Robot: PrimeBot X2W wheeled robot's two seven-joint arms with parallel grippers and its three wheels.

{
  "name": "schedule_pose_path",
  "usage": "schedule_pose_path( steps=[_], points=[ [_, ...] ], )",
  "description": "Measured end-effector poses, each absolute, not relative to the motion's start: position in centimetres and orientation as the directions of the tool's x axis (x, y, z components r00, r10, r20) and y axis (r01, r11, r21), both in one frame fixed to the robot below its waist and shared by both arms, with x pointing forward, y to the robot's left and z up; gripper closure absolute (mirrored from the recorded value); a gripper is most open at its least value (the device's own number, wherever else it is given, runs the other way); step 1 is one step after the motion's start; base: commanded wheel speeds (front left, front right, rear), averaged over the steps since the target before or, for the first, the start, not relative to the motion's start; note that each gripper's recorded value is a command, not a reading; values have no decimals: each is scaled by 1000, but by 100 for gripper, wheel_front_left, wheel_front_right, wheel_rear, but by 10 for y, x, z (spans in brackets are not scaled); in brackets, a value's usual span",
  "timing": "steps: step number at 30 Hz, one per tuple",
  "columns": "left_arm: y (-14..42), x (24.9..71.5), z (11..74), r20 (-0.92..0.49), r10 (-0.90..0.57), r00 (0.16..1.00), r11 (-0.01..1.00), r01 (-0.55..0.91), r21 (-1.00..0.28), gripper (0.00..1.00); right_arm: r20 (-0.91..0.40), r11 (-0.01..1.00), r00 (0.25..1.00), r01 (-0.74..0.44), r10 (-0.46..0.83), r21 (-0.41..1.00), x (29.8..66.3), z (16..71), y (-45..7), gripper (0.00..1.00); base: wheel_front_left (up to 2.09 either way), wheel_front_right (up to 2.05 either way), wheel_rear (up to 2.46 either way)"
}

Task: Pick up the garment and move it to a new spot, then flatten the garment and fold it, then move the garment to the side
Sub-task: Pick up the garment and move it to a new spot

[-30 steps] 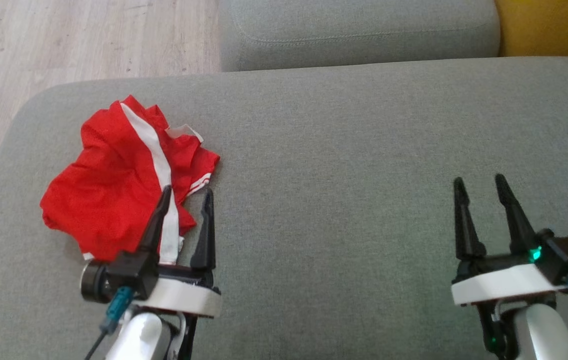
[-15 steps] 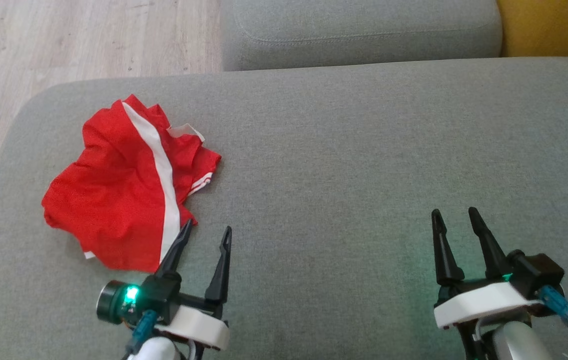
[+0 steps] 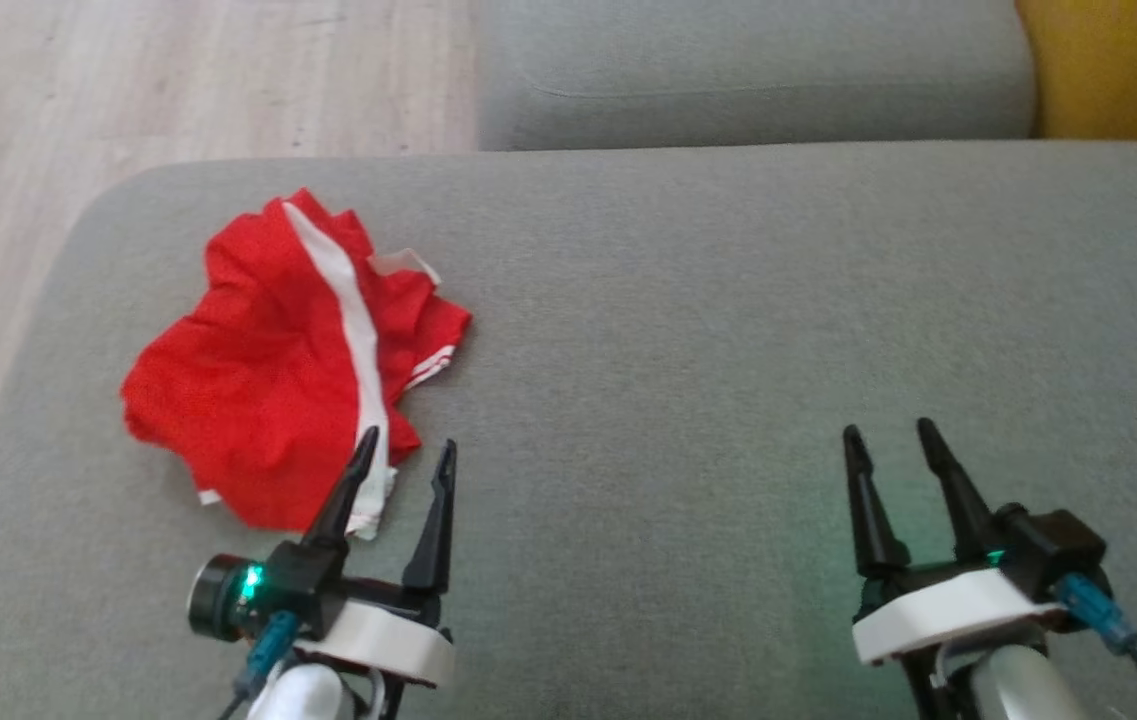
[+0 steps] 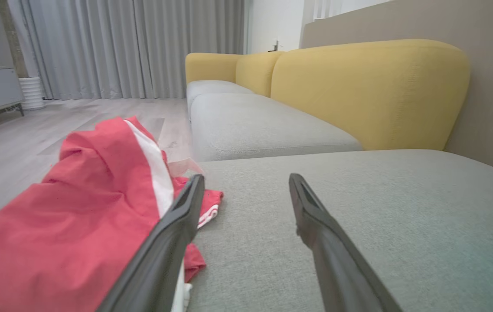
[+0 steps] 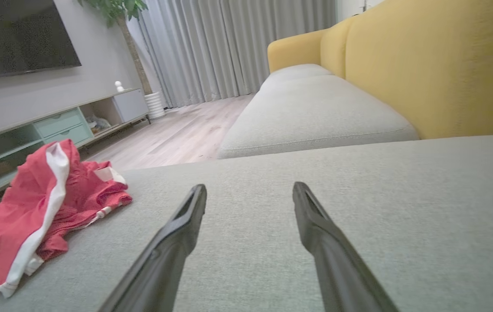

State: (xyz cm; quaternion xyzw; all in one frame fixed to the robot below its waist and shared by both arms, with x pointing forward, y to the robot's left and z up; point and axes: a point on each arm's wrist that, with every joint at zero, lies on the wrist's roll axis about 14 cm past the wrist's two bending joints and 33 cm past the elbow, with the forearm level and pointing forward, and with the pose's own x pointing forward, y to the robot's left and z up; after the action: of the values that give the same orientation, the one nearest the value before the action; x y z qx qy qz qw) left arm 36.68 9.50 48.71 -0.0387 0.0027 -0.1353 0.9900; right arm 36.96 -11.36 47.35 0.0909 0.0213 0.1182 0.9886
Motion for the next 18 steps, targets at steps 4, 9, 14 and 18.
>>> schedule_pose_path(
  steps=[4,9,14,18],
  points=[
    [114,362,490,14,-213,977,974,213,-79,0,-13,937,954,-293,301,190,371,476,-92,0,0,0,0],
    [143,352,489,11,-124,992,989,124,-75,0,-5,903,919,-387,395,189,371,479,-59,0,0,0,0],
    [169,332,480,-13,-46,999,997,45,-64,0,2,860,877,-471,480,196,369,482,-27,0,0,0,0],
    [186,322,479,-13,14,1000,998,-14,-69,0,0,829,846,-523,533,200,366,482,-7,0,0,0,0]
  ],
)
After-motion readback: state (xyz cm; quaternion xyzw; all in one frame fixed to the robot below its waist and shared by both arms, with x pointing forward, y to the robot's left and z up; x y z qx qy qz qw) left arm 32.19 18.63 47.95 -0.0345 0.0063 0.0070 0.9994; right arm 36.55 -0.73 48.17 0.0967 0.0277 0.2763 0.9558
